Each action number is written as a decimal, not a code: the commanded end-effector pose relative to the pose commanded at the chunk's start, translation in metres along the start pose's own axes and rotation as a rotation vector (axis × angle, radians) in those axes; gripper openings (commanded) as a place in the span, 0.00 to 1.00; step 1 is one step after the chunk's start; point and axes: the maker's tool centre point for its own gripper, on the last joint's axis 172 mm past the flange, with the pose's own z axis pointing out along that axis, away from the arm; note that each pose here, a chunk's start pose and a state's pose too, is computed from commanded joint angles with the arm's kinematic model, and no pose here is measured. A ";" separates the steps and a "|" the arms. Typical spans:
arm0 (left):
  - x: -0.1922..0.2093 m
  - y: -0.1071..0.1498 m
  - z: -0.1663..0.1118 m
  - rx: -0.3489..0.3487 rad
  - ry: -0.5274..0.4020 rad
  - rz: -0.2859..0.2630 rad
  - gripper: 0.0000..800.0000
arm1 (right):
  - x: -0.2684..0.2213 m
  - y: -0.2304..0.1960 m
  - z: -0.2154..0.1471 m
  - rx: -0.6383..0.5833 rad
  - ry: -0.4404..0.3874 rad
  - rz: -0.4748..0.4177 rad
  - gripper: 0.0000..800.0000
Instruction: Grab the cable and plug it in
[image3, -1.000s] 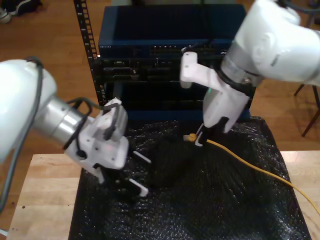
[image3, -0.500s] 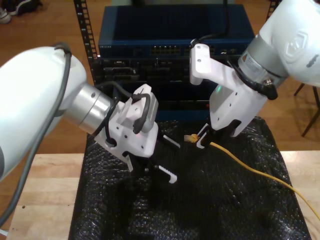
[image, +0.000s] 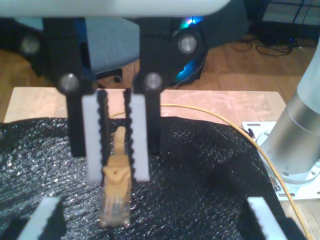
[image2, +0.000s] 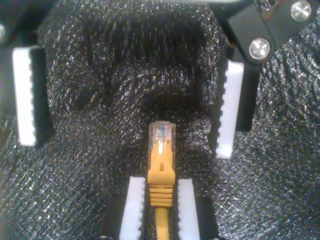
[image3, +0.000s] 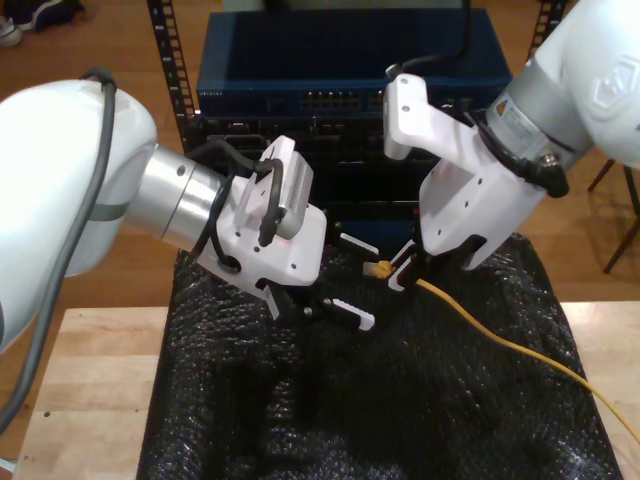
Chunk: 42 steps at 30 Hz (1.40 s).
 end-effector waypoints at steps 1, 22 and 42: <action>-0.001 -0.001 -0.002 0.005 0.001 -0.003 1.00 | 0.001 0.000 -0.002 -0.004 0.002 -0.001 0.01; 0.013 -0.007 -0.017 0.036 0.091 -0.001 0.99 | 0.009 0.001 -0.009 -0.010 0.059 0.013 0.01; 0.027 -0.001 -0.016 0.011 0.145 0.001 0.84 | 0.014 -0.002 -0.007 0.002 0.090 0.015 0.01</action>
